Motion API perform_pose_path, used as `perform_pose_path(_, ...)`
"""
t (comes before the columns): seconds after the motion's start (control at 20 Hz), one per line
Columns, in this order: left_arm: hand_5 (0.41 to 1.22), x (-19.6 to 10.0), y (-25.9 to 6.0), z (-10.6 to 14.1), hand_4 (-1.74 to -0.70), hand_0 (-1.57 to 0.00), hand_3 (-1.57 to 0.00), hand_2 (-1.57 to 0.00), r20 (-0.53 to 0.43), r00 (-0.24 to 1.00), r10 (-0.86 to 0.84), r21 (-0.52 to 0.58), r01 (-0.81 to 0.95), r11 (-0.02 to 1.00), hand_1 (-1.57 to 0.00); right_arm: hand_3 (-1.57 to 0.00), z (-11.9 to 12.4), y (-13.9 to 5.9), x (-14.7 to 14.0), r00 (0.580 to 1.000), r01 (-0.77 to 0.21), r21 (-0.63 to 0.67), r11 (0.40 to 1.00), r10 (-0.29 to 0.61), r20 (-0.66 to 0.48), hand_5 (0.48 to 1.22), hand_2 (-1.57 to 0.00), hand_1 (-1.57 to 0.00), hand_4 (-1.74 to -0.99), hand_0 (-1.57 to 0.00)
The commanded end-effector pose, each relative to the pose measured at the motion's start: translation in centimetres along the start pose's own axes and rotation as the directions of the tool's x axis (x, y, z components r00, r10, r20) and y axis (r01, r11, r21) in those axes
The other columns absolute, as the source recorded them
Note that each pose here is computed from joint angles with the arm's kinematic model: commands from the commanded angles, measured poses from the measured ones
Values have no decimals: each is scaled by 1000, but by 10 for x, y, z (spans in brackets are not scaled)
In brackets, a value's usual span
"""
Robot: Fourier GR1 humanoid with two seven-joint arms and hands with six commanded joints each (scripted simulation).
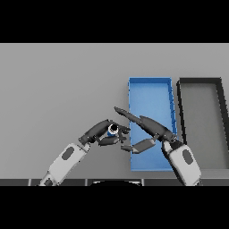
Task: Pick up the blue pipe and place it into the blue bin.
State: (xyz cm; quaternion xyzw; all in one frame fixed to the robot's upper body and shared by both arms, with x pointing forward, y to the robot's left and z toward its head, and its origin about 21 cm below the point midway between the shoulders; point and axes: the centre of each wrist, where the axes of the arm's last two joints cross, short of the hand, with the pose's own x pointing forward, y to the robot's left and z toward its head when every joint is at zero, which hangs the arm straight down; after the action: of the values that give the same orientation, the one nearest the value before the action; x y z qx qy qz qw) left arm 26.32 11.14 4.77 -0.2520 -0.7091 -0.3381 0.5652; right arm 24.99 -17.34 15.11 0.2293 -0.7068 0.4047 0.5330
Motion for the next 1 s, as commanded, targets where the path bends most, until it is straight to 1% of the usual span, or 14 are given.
perform_pose_path(0.0,1221,-2,-2,-2,-1741,-1571,-1502,-1571,0,1000,5,-13,-5,1000,-1571,1,-6,2,-1,1000,-13,20,1000,13,-11,530,1,1,-1241,1)
perform_pose_path(0.1,1221,-4,-3,0,-1741,-1571,-1525,-1571,18,1000,20,-29,-20,999,-1571,1,-20,5,4,1000,-9,57,998,9,-8,532,1,1,-1230,1)
perform_pose_path(0.35,1221,-3,-3,3,-1740,-1571,-1540,-1571,-8,1000,-15,-31,15,999,-1571,1,-52,10,3,1000,-16,136,991,17,-2,508,1,1,-1218,1)
perform_pose_path(0.4,1221,-1,1,1,-1737,-1571,-1535,-1571,-11,1000,-5,-32,5,999,-1571,-2,-56,10,1,1000,-17,144,989,17,1,506,-29,-12,-1222,1)
perform_pose_path(0.45,1221,0,3,1,-1736,-1571,-1484,-1571,0,1000,15,-32,-15,999,-1571,-46,-62,8,3,1000,-11,156,988,11,1,506,-102,-84,-1245,-53)
perform_pose_path(0.5,1221,0,3,0,-1737,-1394,-1288,-1320,-8,1000,-27,-37,27,999,-1326,-161,-67,9,6,1000,-18,176,984,15,14,509,-237,-225,-1294,-181)
perform_pose_path(0.55,1221,2,4,-1,-1682,-1182,-1030,-1063,-88,992,-93,-69,87,994,-1078,-296,-76,10,7,1000,-28,191,981,27,7,507,-379,-375,-1335,-345)
perform_pose_path(0.6,1221,4,7,0,-1552,-991,-824,-850,-137,982,-133,-110,119,987,-878,-440,-79,11,6,1000,-31,203,979,31,3,508,-531,-534,-1362,-527)
perform_pose_path(0.65,1221,2,6,2,-1480,-818,-659,-680,-155,978,-136,-109,120,987,-706,-635,-84,11,9,999,-34,217,976,33,7,522,-739,-699,-1430,-718)
perform_pose_path(0.7,1221,2,3,2,-1533,-776,-583,-686,-134,984,-121,-89,110,990,-706,-768,-86,12,8,999,-16,237,971,8,34,550,-905,-873,-1486,-888)
perform_pose_path(0.75,1221,-1,2,1,-1574,-935,-781,-863,-113,987,-118,-65,111,992,-879,-868,-87,15,8,999,8,264,965,-20,42,606,-1038,-1013,-1530,-1025)
perform_pose_path(0.8,1221,-1,1,1,-1607,-1063,-939,-969,-100,990,-96,-46,92,995,-1017,-957,-89,16,9,998,32,277,960,-45,41,666,-1145,-1124,-1562,-1134)
perform_pose_path(0.85,1221,-1,-1,-1,-1634,-1164,-1065,-1051,-96,992,-77,-38,73,997,-1128,-1080,-89,15,6,997,55,283,957,-69,41,728,-1230,-1214,-1526,-1221)
perform_pose_path(0.95,1221,-2,-2,1,-1673,-1311,-1247,-1186,-68,997,-20,-22,18,1000,-1287,-1257,-87,19,4,990,89,279,956,-116,82,905,-1353,-1342,-1469,-1347)
